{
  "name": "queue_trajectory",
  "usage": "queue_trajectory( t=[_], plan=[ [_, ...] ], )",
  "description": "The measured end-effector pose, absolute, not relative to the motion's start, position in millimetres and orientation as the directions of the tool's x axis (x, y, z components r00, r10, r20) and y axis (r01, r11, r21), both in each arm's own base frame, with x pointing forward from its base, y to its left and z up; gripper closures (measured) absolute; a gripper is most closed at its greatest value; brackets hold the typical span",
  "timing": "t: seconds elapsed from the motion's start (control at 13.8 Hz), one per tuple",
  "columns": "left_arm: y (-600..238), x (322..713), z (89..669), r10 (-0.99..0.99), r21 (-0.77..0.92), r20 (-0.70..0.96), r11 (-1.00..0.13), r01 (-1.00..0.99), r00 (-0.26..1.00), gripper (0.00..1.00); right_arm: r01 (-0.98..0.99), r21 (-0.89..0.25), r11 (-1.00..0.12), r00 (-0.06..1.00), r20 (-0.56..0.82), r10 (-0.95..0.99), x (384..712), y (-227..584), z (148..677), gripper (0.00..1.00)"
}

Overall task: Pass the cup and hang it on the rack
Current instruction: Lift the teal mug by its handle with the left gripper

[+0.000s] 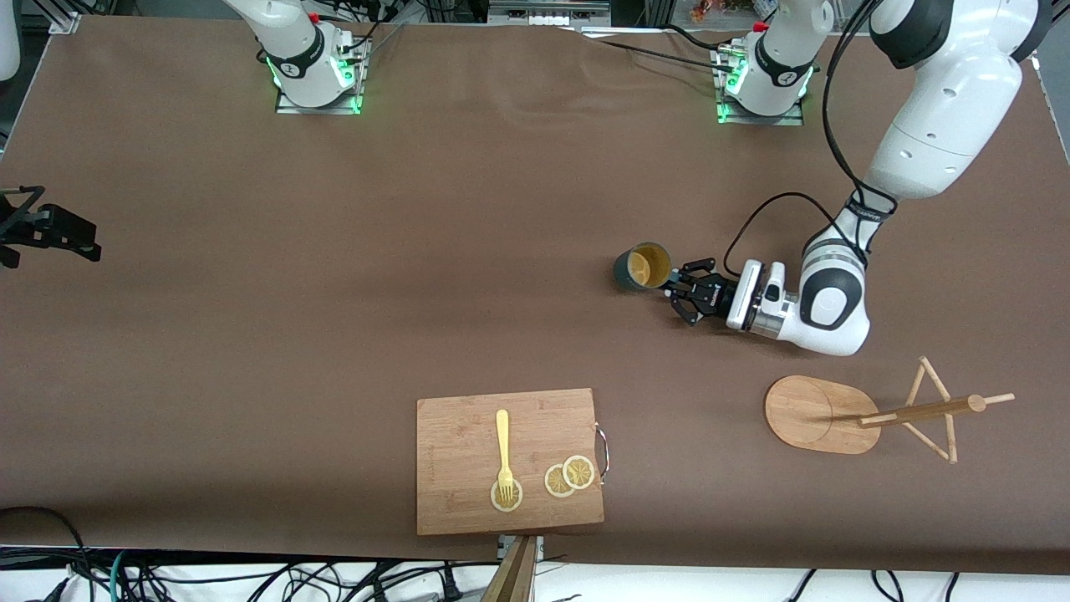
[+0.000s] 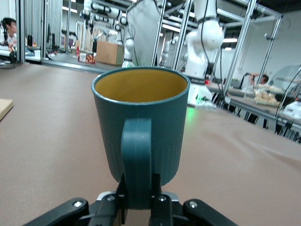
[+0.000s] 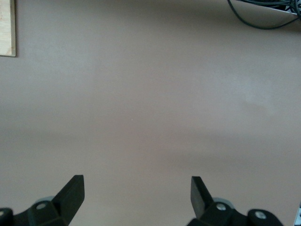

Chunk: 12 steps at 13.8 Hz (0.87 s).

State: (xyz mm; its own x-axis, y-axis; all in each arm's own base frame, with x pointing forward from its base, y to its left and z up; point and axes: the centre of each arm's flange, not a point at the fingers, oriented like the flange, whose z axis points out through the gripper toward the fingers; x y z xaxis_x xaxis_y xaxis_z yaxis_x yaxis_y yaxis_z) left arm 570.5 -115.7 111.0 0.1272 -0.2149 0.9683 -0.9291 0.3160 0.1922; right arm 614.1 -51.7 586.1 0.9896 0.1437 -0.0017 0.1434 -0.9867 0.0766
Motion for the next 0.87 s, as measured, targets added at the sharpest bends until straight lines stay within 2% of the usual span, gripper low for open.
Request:
queue_trajectory(
  t=[0.36, 0.65, 0.87],
  plan=[
    [-61.6, 546.7, 120.5, -0.175, 0.256, 0.961, 0.264, -0.930, 0.214, 0.79, 0.111, -0.010, -0.994, 0.993, -0.043, 0.112, 606.3, -54.3, 582.4, 0.00],
    [39.6, 505.3, 144.9, -0.133, 0.329, 0.940, 0.115, -0.937, 0.314, 0.79, 0.101, -0.021, -0.995, 0.993, -0.066, 0.102, 601.0, -57.2, 583.2, 0.00],
    [108.7, 475.8, 138.5, -0.088, 0.464, 0.882, 0.001, -0.886, 0.462, 0.79, 0.101, -0.022, -0.995, 0.992, -0.071, 0.103, 601.6, -57.2, 580.7, 0.00]
  ],
)
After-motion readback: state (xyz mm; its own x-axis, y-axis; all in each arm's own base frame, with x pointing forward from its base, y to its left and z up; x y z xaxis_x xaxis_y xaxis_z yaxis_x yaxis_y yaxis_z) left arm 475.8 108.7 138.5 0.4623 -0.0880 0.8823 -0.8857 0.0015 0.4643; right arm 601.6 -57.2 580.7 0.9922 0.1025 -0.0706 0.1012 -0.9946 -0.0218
